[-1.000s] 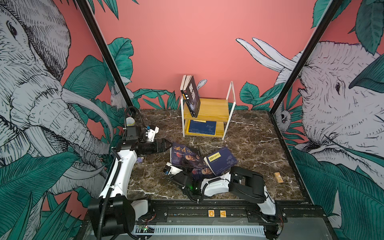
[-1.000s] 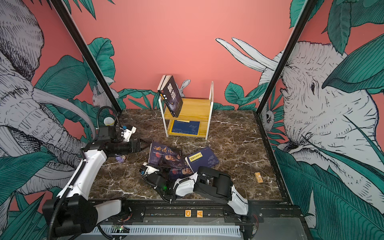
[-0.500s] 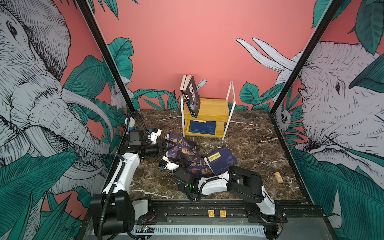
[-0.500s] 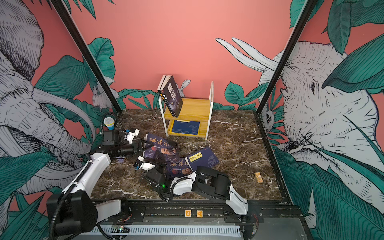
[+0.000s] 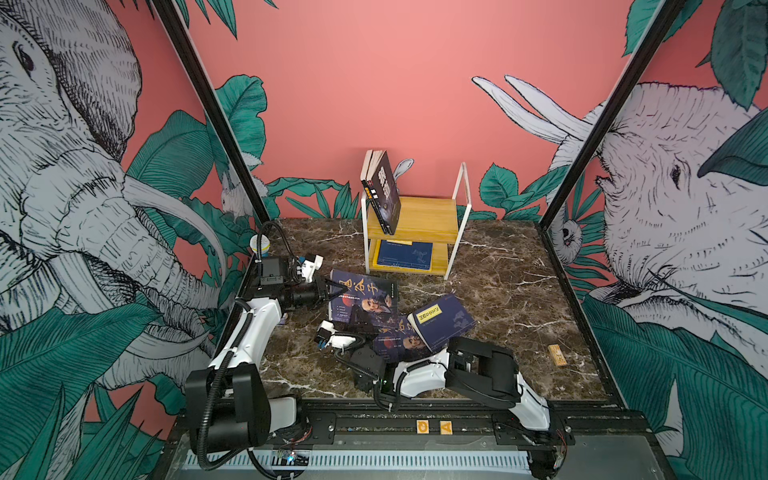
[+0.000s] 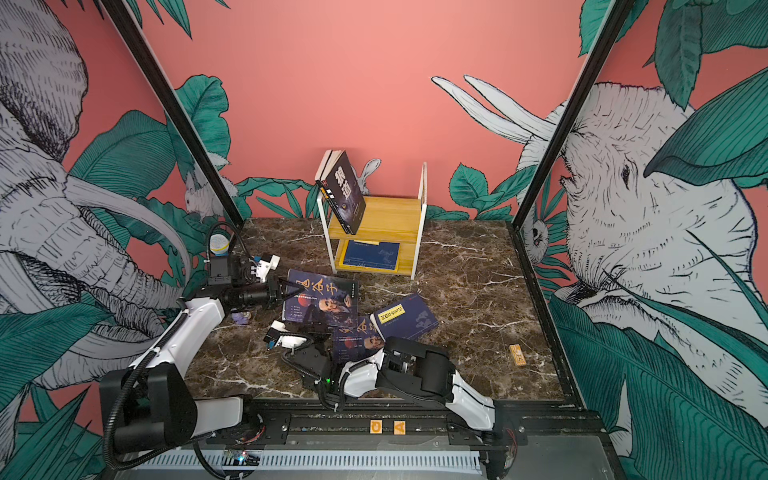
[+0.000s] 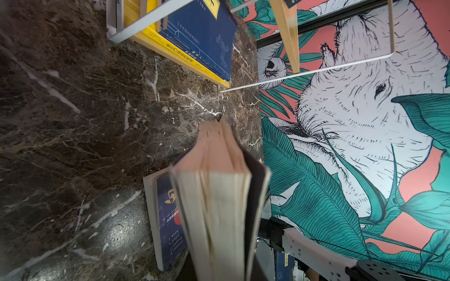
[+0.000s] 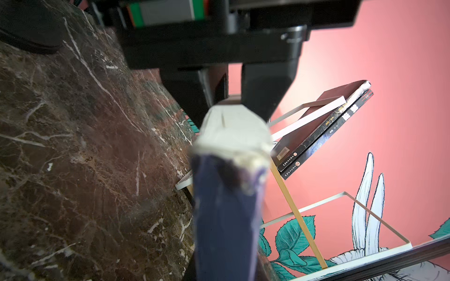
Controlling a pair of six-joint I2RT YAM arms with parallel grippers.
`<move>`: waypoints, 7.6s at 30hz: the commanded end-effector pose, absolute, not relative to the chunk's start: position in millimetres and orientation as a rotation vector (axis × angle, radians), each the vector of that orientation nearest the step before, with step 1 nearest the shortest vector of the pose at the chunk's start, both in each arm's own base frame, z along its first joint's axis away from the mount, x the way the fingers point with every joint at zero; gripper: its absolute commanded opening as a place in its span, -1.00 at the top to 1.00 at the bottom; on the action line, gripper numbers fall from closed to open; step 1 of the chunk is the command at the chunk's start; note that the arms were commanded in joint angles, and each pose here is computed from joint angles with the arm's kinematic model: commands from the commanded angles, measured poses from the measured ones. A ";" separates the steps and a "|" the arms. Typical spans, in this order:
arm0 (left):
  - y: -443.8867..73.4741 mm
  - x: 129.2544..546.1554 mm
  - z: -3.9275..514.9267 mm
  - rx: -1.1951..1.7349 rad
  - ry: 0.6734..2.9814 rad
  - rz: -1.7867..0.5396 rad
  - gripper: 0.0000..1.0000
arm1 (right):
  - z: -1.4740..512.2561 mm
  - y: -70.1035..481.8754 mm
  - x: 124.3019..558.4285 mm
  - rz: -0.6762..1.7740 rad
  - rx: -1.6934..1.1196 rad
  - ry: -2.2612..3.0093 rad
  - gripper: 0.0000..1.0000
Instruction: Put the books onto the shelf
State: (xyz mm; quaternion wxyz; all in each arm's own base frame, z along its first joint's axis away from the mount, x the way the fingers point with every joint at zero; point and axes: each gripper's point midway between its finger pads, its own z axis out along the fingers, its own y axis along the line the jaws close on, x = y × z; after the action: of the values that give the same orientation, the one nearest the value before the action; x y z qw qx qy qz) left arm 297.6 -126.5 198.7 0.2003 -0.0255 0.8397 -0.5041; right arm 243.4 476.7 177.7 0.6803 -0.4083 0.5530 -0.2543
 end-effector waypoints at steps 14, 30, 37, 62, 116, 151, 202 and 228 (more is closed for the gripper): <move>-132.9 287.3 217.4 0.034 2.330 -1.465 1.00 | 170.4 430.2 279.7 -0.715 -0.857 1.249 0.10; -119.4 285.3 217.6 0.116 2.277 -1.249 0.04 | 210.8 416.8 282.9 -0.697 -0.808 1.232 1.00; -111.0 291.1 236.0 0.161 2.222 -1.139 -0.46 | 238.4 398.4 277.9 -0.651 -0.743 1.246 1.00; -74.1 296.5 315.4 0.262 1.970 -0.623 -0.99 | 333.7 330.0 282.8 -0.408 -0.567 1.410 1.00; -95.5 244.1 285.2 0.352 1.515 -0.610 -0.99 | 411.0 308.5 517.5 0.080 0.086 1.422 1.00; -95.1 241.1 286.0 0.366 1.504 -0.585 -0.99 | 347.9 343.2 519.1 0.202 0.025 1.540 0.65; -92.8 243.3 284.6 0.363 1.505 -0.576 -0.99 | 308.1 310.5 414.6 0.016 -0.232 1.639 0.69; -94.9 240.4 287.7 0.379 1.497 -0.570 -0.99 | 243.9 279.9 547.5 -0.045 -0.355 1.980 1.00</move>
State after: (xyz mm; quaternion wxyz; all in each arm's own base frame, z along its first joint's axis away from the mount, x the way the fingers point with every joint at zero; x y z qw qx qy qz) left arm 243.1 -94.0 281.0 0.6702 0.1598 0.6773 -0.2581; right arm 547.6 268.5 247.5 0.5496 -0.1235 0.8255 -0.0359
